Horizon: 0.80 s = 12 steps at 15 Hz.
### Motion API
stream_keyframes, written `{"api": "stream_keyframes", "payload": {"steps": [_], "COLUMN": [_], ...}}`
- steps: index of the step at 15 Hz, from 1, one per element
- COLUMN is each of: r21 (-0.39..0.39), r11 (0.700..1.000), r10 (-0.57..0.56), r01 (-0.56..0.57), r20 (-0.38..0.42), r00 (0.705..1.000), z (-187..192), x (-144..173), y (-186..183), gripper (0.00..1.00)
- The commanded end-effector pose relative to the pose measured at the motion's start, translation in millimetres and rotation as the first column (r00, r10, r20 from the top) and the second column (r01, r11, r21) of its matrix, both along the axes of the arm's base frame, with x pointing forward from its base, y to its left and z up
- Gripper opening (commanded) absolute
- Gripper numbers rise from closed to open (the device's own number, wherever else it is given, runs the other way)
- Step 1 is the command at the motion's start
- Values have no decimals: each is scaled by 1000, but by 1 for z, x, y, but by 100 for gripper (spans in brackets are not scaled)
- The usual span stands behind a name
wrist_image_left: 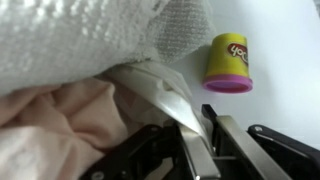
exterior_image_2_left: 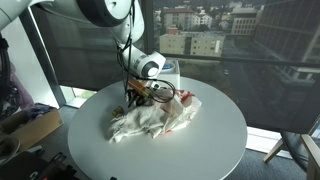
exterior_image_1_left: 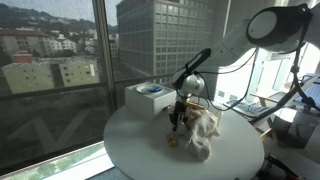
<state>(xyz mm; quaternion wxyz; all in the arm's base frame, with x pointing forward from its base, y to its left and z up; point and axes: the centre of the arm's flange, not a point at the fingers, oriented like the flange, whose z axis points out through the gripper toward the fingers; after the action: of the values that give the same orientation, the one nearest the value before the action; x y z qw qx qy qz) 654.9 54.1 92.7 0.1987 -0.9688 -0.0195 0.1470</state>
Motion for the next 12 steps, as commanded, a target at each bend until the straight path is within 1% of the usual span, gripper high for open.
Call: {"api": "stream_keyframes", "payload": {"steps": [1, 4, 5, 6, 7, 9, 10, 12], "r21": [-161, -207, -201, -203, -198, -217, -228, -226], "r11": [985, 977, 978, 978, 979, 975, 973, 974], "r10": [72, 92, 90, 83, 82, 85, 82, 72], "r01": [-57, -56, -52, -47, -49, -48, -43, -35], "r20": [90, 171, 187, 172, 164, 163, 161, 160], "r00": [993, 981, 978, 982, 983, 983, 984, 984], "z": [38, 79, 92, 105, 118, 138, 144, 151], "x": [-11, -16, -20, -27, -36, -63, -83, -113], "y": [-6, -11, -14, -16, -18, -23, -25, -25], "gripper": [57, 79, 85, 94, 99, 100, 100, 100]}}
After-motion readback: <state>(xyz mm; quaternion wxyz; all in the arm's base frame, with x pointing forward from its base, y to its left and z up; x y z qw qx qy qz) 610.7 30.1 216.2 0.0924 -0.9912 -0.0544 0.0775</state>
